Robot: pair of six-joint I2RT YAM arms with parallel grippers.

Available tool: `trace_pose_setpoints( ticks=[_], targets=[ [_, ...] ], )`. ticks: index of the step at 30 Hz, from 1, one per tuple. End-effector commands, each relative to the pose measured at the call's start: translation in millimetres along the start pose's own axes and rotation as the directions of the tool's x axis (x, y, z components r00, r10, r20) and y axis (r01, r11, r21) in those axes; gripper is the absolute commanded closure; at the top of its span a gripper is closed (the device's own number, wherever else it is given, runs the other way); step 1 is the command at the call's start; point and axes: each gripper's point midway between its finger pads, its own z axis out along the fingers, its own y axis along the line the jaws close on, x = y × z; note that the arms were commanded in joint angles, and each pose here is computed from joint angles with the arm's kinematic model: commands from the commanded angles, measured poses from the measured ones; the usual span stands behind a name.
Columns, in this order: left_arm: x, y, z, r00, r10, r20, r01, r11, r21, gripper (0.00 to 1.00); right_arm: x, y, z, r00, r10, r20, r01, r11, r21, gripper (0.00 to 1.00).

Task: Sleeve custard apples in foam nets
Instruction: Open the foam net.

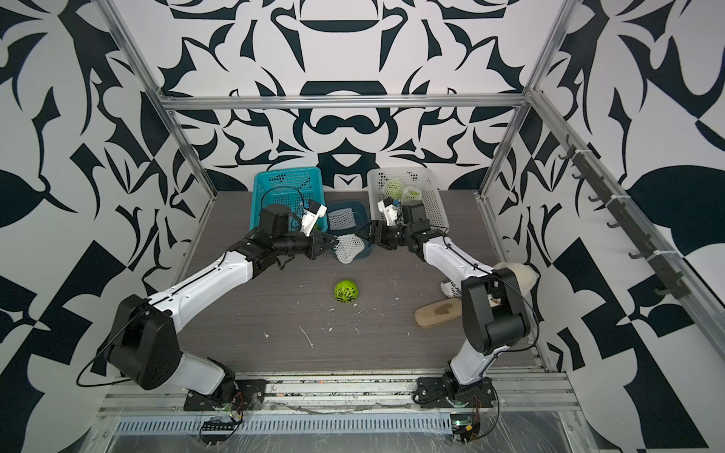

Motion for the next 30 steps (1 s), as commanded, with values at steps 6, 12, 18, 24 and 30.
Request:
trace_pose_setpoints(
  ticks=[6, 12, 18, 24, 30],
  targets=[
    [-3, 6, -2, 1.000, -0.001, 0.026, 0.002, 0.999, -0.039, 1.00, -7, 39, -9, 0.999, -0.036, 0.023, 0.039, 0.988, -0.150, 0.39],
    [-1, 11, 2, 1.000, -0.018, 0.022, 0.019, 0.999, -0.051, 1.00, -9, 53, -15, 0.999, -0.041, 0.034, 0.047, 0.979, -0.200, 0.45],
    [2, 18, 2, 0.999, -0.030, 0.015, 0.031, 0.996, -0.081, 1.00, -7, 57, -18, 0.998, -0.045, 0.036, 0.051, 0.977, -0.207, 0.67],
    [1, 14, 2, 0.999, -0.040, 0.017, 0.041, 0.997, -0.059, 1.00, -5, 53, -15, 0.999, -0.043, 0.028, 0.048, 0.978, -0.203, 0.70],
    [-1, -1, 2, 0.999, -0.044, 0.008, 0.044, 0.999, 0.019, 1.00, -6, 41, -9, 0.998, -0.047, 0.030, 0.051, 0.982, -0.181, 0.39]
  ],
)
